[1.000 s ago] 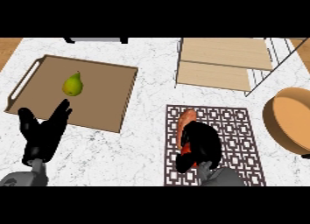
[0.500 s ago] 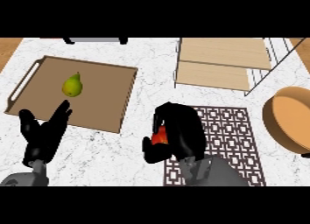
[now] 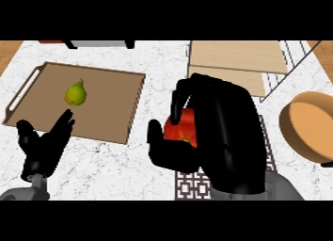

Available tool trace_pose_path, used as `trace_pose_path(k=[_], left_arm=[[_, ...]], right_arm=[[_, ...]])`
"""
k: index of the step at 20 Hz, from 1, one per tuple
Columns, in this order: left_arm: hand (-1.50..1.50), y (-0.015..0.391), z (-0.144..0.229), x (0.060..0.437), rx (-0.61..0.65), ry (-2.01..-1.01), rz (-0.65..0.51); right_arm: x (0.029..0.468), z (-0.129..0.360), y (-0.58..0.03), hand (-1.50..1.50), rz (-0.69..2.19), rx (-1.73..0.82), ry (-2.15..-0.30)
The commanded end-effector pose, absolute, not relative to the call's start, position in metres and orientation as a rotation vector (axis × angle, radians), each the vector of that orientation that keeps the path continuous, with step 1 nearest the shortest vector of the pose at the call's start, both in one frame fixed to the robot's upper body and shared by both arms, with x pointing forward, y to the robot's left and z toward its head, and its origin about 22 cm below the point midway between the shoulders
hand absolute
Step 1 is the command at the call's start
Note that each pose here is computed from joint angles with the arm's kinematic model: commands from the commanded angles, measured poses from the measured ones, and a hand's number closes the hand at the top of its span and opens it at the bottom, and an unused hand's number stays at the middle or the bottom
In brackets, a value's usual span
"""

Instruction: Pick the tomato from the placemat and place it in the tiered shelf

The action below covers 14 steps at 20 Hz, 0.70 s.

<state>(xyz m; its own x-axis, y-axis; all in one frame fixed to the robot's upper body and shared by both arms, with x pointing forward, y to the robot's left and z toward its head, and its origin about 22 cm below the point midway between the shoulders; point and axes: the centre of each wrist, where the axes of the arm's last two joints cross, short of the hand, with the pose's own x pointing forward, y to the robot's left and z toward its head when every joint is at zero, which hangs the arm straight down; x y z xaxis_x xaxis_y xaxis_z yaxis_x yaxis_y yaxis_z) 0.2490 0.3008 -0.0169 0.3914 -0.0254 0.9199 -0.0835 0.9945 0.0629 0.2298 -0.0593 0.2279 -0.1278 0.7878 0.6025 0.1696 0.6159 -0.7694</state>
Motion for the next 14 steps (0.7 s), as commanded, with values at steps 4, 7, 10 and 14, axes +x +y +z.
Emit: trace_pose_path(k=[4,7,10,14], left_arm=[[0.00,0.293,-0.031,0.244,0.098,-1.107,0.047],[0.00,0.289,-0.025,0.238,0.084,-1.122,0.039],[0.00,0.296,-0.034,0.239,0.094,-1.104,0.038],[0.00,0.293,-0.034,0.240,0.091,-1.124,0.033]], right_arm=[[0.237,0.302,-0.086,1.50,0.529,-0.938,-1.577],[0.273,0.307,-0.102,1.50,0.456,-0.943,-1.569],[0.282,0.353,-0.108,1.50,0.403,-0.919,-1.571],[0.308,0.363,-0.145,1.50,0.361,-0.940,-1.555]])
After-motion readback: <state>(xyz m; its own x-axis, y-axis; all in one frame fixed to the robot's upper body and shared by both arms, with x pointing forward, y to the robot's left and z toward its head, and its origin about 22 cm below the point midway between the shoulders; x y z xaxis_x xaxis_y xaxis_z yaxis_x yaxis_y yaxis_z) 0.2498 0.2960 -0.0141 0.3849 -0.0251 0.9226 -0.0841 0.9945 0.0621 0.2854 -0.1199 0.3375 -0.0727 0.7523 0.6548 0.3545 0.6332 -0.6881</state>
